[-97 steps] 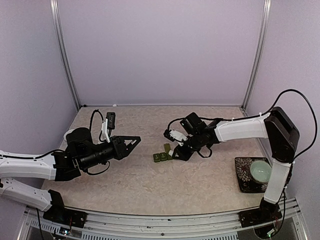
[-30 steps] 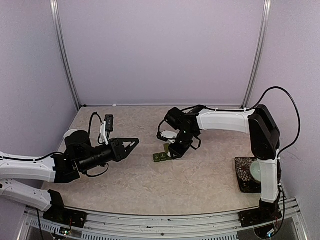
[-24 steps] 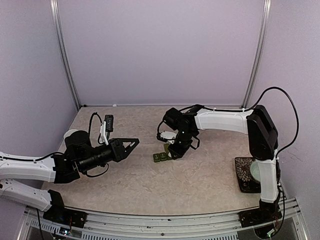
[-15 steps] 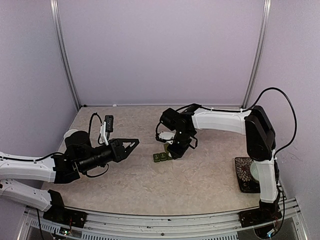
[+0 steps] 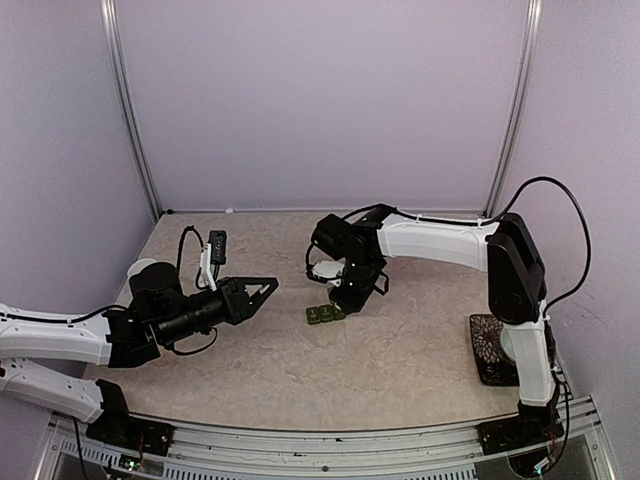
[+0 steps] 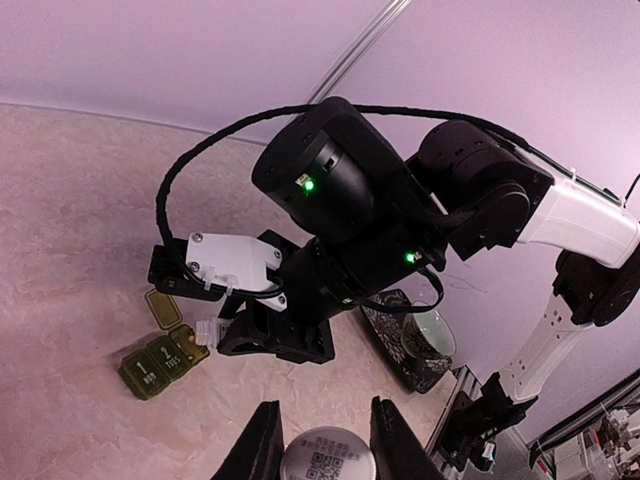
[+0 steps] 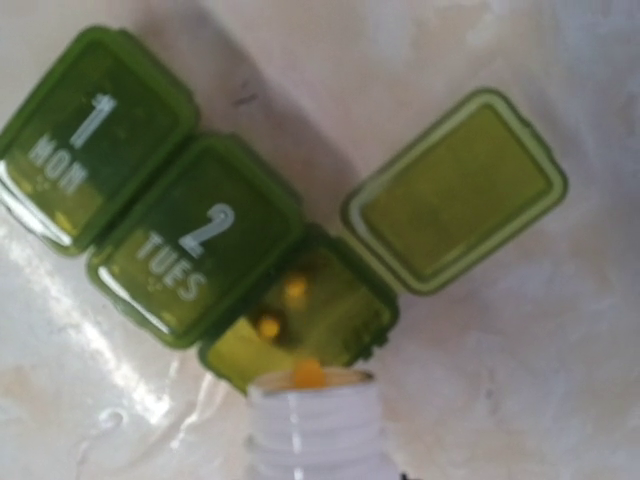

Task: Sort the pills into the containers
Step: Pour the pill into the compartment of the pill container.

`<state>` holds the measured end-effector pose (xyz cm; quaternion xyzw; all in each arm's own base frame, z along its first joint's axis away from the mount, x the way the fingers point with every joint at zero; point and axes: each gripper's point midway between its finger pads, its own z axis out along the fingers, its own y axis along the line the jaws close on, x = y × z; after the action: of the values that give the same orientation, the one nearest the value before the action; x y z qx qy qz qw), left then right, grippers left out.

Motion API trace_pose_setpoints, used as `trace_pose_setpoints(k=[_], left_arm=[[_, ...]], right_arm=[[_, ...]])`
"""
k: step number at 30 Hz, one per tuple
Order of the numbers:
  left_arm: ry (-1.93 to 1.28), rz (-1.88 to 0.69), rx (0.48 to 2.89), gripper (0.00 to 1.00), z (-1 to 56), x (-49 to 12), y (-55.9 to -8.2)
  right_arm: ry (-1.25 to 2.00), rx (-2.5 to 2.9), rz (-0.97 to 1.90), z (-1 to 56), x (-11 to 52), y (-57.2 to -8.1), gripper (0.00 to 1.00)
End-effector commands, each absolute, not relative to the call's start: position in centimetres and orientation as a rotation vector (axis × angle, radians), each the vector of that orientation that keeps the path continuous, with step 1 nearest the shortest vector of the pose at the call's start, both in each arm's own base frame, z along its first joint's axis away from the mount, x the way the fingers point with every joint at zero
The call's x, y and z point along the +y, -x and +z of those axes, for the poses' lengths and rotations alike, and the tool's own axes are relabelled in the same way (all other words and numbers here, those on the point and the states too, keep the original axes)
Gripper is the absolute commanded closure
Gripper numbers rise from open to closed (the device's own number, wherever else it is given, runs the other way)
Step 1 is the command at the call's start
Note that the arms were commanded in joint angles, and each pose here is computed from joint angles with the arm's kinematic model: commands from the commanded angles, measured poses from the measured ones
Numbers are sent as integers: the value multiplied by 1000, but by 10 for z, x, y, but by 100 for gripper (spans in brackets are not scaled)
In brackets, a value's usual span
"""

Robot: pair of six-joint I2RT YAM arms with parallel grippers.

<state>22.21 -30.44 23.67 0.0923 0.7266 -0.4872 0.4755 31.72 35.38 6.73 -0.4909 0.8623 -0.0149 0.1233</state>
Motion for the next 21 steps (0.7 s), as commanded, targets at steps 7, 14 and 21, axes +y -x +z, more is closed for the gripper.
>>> trace_pose_setpoints(k=[7, 14, 21], left_arm=[[-222, -1209, 1737, 72, 246, -301, -222], [-223, -1209, 1736, 72, 247, -301, -221], [-225, -1203, 1738, 72, 248, -301, -222]], right_arm=[[1485, 2496, -135, 63, 355, -315, 100], [1476, 2492, -147, 62, 354, -316, 100], [1479, 2478, -150, 64, 355, -318, 100]])
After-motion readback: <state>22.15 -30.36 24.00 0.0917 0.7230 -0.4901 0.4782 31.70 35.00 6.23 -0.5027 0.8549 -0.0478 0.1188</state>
